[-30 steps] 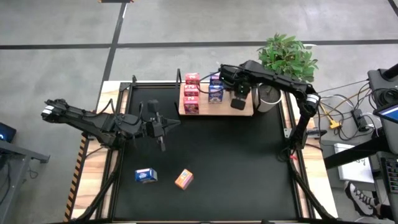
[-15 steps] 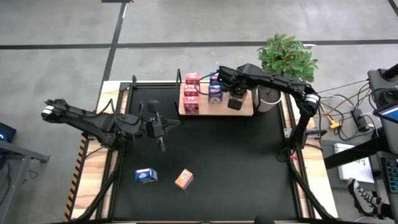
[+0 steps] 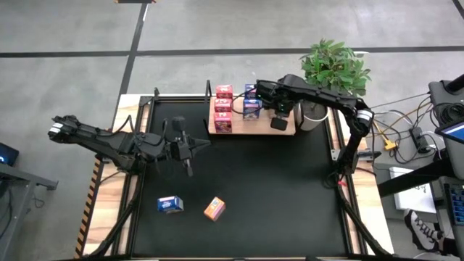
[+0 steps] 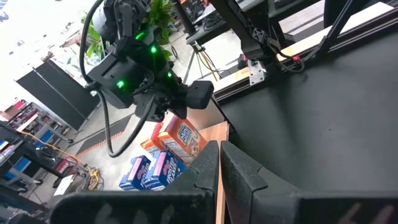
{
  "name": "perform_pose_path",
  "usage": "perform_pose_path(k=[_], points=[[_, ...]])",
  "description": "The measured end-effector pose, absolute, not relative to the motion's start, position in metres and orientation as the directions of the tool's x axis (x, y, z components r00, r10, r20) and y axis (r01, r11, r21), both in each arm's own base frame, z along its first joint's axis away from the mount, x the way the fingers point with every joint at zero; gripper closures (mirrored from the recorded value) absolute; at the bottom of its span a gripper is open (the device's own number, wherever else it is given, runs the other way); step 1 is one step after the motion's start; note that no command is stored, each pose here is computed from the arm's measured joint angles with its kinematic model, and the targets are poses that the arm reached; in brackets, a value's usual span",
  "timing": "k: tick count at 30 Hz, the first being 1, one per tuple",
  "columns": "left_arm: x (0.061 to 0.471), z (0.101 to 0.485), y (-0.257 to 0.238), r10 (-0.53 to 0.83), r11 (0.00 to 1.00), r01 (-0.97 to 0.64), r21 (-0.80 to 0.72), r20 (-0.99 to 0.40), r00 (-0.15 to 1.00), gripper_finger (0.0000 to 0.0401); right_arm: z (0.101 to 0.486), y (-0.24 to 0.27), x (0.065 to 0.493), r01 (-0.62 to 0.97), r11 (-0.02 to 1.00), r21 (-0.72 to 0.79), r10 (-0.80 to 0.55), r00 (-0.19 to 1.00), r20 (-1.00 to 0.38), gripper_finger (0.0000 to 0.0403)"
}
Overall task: Stack cereal on shelf
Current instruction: Put the right orange cereal box aligned with the other orange cereal box on the shelf
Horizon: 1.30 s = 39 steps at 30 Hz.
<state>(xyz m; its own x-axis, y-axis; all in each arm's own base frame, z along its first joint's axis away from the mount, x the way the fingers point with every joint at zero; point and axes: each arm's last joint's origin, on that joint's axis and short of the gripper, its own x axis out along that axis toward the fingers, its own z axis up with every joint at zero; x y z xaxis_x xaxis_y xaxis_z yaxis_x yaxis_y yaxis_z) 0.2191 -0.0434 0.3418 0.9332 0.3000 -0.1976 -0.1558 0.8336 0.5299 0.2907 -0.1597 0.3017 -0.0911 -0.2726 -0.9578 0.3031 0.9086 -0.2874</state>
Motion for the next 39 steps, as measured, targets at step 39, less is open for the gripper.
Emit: perform_pose_path(k=[39], points=[[0.218,0.338,-0.043,0.307,0.842,-0.149,0.519,-0.233,0.923,0.0401,0.28,-0.166,0.291,0.253,0.875,-0.412,-0.387,-0.144,-0.911,0.0392]])
